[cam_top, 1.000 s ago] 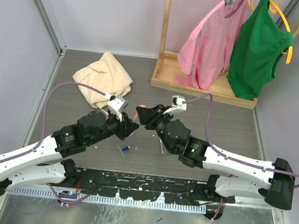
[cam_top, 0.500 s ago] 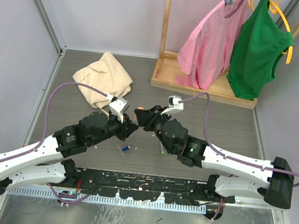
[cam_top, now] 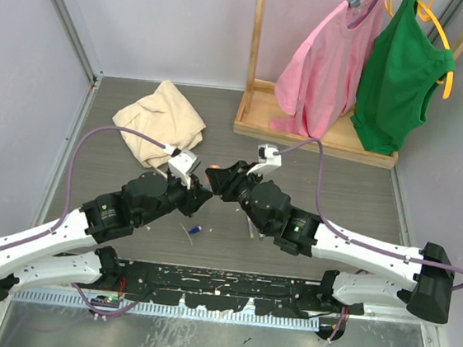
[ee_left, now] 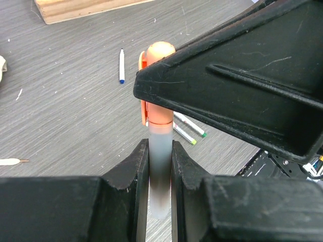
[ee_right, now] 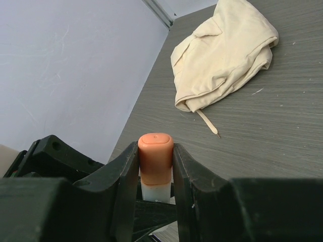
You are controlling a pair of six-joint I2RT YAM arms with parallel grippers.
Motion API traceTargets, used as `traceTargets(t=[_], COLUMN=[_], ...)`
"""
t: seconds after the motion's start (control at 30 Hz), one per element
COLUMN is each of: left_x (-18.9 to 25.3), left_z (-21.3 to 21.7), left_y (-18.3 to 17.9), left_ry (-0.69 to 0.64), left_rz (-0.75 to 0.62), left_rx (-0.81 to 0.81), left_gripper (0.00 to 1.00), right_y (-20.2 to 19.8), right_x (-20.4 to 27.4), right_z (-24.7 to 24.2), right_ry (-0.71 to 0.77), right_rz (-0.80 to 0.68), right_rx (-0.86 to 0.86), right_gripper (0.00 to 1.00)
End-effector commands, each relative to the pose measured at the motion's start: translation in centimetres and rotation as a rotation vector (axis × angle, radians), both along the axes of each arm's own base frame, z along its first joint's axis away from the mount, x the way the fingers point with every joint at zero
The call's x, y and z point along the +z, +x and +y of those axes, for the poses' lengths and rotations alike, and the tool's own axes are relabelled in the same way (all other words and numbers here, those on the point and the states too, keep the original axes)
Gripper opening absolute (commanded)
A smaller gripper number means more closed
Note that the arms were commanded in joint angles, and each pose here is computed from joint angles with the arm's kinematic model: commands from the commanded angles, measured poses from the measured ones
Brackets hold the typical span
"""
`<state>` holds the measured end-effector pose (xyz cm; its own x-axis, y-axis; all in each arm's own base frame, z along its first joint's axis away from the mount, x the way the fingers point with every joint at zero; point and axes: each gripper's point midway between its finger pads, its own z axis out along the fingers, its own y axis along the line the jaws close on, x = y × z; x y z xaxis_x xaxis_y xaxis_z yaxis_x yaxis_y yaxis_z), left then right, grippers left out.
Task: Insert the pens into the pen caps
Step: Insert the pen cap onto the pen.
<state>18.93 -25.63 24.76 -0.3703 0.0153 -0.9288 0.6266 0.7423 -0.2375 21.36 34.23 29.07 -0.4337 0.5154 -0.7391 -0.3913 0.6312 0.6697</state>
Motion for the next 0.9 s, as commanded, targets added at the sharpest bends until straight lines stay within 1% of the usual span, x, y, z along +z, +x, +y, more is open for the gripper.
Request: traceTargets(t=[0.0,0.2,0.33,0.43,0.57,0.73,0.87], left_x=[8.0,9.9,13.1,16.0,19.7,22.3,23.7], left_z=[0.7,0.9,0.8,1.0,1.7,1.6,1.4], left_y=[2.3,2.6,2.8,2.6,2.5,2.1,2.1], left_ry=[-0.171,-0.207,-0.241,-0.295,-0.371,-0.395,-0.406], left_rz=[-0.169,-0.208,-0.245,-0.284,-0.347,-0.394,-0.422], left_rx=[0.110,0.131,0.132,0.132,0.144,0.115,0.108], left_gripper=[0.00,0.00,0.00,0.00,0.00,0.00,0.00], right_y=[-3.0,-4.0,-4.4,-5.0,-6.2,-7.2,-8.6], right_x=[0.7,0.5,0.7,0.6,-1.1,-4.3,-6.6], right_z=[2.8,3.7,4.2,4.4,5.1,5.2,5.8], right_ry=[-0.008,-0.021,-0.054,-0.069,-0.131,-0.190,-0.248], right_rz=[0.004,-0.015,-0.006,0.001,0.030,0.090,0.124], right_rx=[0.195,0.275,0.307,0.311,0.316,0.310,0.340], right_gripper=[0.00,0.00,0.00,0.00,0.00,0.00,0.00])
